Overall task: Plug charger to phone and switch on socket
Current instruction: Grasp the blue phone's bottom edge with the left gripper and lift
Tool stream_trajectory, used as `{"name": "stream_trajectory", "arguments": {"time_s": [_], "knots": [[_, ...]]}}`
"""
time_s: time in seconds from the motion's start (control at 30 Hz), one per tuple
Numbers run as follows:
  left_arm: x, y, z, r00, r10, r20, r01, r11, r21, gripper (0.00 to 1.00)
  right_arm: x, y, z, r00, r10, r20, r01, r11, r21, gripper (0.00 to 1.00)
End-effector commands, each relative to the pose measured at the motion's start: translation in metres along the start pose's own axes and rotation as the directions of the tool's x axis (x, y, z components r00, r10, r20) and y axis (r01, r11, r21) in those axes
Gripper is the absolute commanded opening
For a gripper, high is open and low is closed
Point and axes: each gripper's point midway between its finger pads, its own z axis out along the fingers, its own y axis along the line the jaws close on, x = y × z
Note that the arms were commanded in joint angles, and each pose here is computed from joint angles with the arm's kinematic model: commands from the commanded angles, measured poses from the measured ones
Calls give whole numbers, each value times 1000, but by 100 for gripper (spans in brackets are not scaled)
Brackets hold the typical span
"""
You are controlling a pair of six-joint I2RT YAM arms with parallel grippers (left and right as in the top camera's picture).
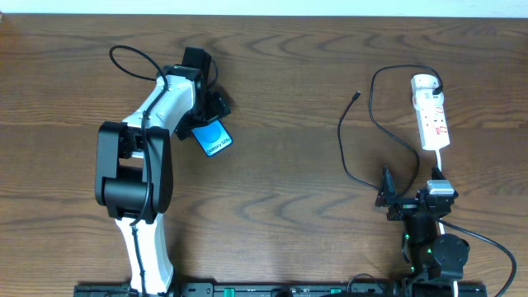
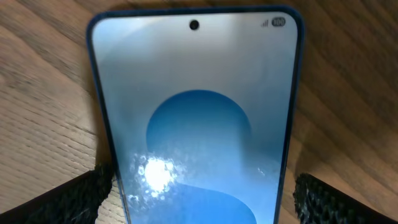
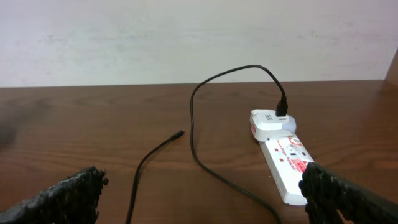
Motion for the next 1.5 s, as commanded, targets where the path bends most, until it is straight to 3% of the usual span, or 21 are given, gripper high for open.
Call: {"name": "stream_trajectory", "arguments": {"time_s": [0.0,0.3,0.4,0.53,0.7,1.47], "knots": [[-5,4,1,1000,-15,26,16,999,-28,98,1,1,0,1000,-8,-1,8,1000,-3,99],[4,12,10,999,-48,7,48,998,-45,99,1,1,0,1000,-8,-1,8,1000,-3,99],[8,15,15,999,-53,-8,53,997,-56,86,1,1,0,1000,-8,-1,8,1000,-3,99],[10,16,16,998,-53,-17,52,997,-62,83,1,1,0,1000,-8,-1,8,1000,-3,99],[16,21,15,998,-49,-40,46,996,-83,73,1,1,0,1000,-8,-1,8,1000,-3,99],[20,24,-30,999,-35,-26,33,997,-64,72,1,1,0,1000,-8,-1,8,1000,-3,99]]}}
